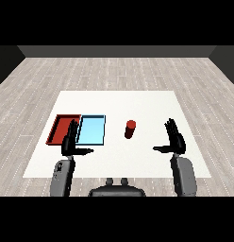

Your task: Pick the red can and put it in the red box

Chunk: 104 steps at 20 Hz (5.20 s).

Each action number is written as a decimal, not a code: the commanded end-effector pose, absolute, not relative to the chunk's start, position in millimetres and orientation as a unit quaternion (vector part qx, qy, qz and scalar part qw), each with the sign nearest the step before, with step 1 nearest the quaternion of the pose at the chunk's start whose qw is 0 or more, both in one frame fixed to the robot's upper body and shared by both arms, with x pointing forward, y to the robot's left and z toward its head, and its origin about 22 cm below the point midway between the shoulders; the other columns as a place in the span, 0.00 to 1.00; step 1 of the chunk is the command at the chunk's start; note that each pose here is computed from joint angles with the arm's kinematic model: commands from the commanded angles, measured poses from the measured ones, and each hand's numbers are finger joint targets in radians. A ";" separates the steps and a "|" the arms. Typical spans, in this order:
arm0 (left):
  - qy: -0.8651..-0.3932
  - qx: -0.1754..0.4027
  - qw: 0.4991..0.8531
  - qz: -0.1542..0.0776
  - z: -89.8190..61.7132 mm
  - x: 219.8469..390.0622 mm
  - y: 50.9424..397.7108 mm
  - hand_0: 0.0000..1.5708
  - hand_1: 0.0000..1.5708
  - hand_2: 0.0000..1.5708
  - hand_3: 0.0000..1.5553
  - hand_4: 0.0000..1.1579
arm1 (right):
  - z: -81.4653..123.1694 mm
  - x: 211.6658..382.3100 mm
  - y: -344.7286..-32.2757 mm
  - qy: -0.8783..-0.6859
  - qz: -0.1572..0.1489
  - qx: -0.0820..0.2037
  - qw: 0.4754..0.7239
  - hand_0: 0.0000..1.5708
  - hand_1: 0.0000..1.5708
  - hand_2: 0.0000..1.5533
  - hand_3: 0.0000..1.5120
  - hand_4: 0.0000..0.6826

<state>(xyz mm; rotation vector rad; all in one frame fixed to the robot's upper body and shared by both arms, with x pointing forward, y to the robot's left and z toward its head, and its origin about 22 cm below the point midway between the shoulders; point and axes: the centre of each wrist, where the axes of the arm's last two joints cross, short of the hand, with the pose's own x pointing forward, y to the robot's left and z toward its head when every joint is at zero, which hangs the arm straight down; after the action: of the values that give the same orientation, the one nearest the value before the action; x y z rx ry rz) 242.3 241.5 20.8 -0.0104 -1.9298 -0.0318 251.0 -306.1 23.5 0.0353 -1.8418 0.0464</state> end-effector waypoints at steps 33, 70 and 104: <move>-0.860 -0.034 0.508 0.029 28.0 245.0 270.6 0.00 0.00 0.00 0.00 0.00 | -8.2 316.8 -281.1 -0.789 0.008 0.083 0.609 0.00 0.00 0.00 0.00 0.00; -0.861 -0.049 0.507 0.017 18.0 240.4 266.5 0.00 0.00 0.00 0.00 0.00 | -52.6 353.6 -191.8 -0.732 -0.046 0.169 0.658 0.00 0.00 0.00 0.00 0.00; -0.863 -0.036 0.504 0.027 8.0 239.8 264.0 0.00 0.00 0.00 0.00 0.00 | -52.0 372.1 -146.3 -0.712 -0.035 0.152 0.685 0.00 0.00 0.00 0.00 0.00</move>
<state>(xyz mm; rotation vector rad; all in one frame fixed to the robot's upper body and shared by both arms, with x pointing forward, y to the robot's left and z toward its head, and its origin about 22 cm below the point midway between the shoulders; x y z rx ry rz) 239.4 248.3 13.0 -0.0901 -2.0831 0.0643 368.2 -154.5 -56.0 0.3430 -1.6093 -0.0772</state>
